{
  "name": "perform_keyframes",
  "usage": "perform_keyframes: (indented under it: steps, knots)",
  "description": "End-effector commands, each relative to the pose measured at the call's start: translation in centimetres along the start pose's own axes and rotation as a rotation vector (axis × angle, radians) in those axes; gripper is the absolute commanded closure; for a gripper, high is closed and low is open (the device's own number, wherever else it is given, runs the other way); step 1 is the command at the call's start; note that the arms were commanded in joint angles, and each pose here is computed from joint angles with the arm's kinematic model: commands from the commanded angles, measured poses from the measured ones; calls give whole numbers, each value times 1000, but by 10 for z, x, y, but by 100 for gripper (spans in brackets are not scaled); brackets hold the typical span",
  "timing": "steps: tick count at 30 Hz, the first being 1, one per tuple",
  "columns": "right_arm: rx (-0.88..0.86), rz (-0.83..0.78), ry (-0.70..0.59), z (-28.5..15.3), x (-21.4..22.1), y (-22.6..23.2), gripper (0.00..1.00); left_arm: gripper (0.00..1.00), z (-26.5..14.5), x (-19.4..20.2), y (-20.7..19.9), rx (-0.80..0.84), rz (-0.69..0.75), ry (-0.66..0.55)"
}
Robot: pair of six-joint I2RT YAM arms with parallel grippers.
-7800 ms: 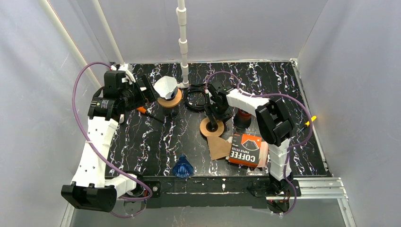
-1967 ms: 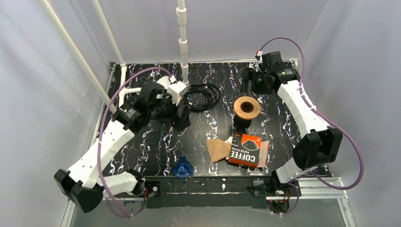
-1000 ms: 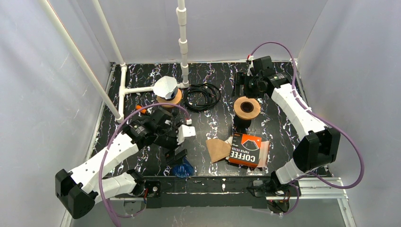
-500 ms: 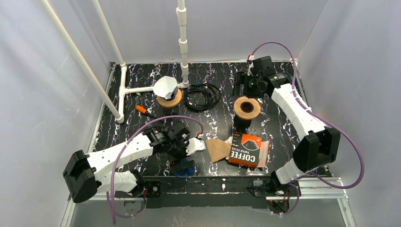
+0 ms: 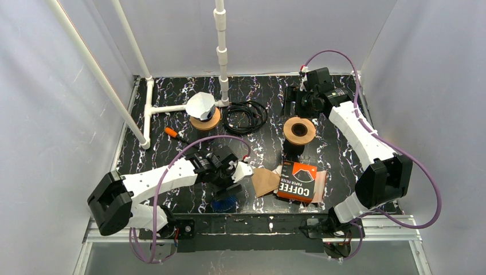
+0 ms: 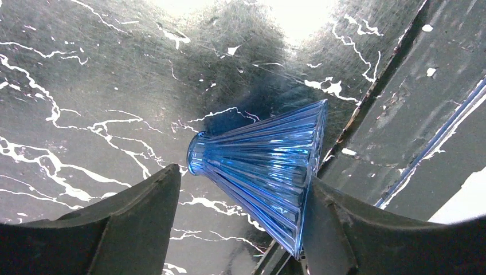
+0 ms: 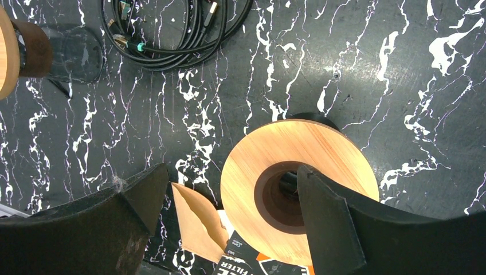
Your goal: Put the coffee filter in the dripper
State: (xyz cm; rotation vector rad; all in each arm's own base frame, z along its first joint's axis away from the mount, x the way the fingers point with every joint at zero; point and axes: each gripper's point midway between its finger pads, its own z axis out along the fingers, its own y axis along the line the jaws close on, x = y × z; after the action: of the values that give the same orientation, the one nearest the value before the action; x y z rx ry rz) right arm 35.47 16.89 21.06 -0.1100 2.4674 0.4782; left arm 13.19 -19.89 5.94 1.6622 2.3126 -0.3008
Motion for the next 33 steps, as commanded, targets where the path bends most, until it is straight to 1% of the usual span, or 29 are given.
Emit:
perform_keyframes:
  steps: [1,6,8,12,20,25,27,33]
  knots:
    - [-30,-8,-66,-14,-12,10,9,35,0,-1,1,-18,-1,-12]
    - [-36,-8,-64,-13,-12,11,9,43,-2,-1,-1,-9,9,-23]
    - [-38,-7,-65,-13,-13,11,10,49,-4,0,-2,-1,13,-26]
    - [-43,-7,-63,-13,-13,12,10,55,-6,2,-4,8,13,-18]
    - [-51,-7,-69,-13,-17,15,10,57,-15,-4,2,-23,16,-22]
    - [-55,-7,-69,-13,-18,16,11,65,-20,-6,1,-17,31,-30]
    - [-56,-6,-68,-13,-18,16,11,72,-21,-7,0,-9,28,-30]
    - [-57,-9,-72,-14,-20,17,11,78,-25,-10,-1,-12,6,-36]
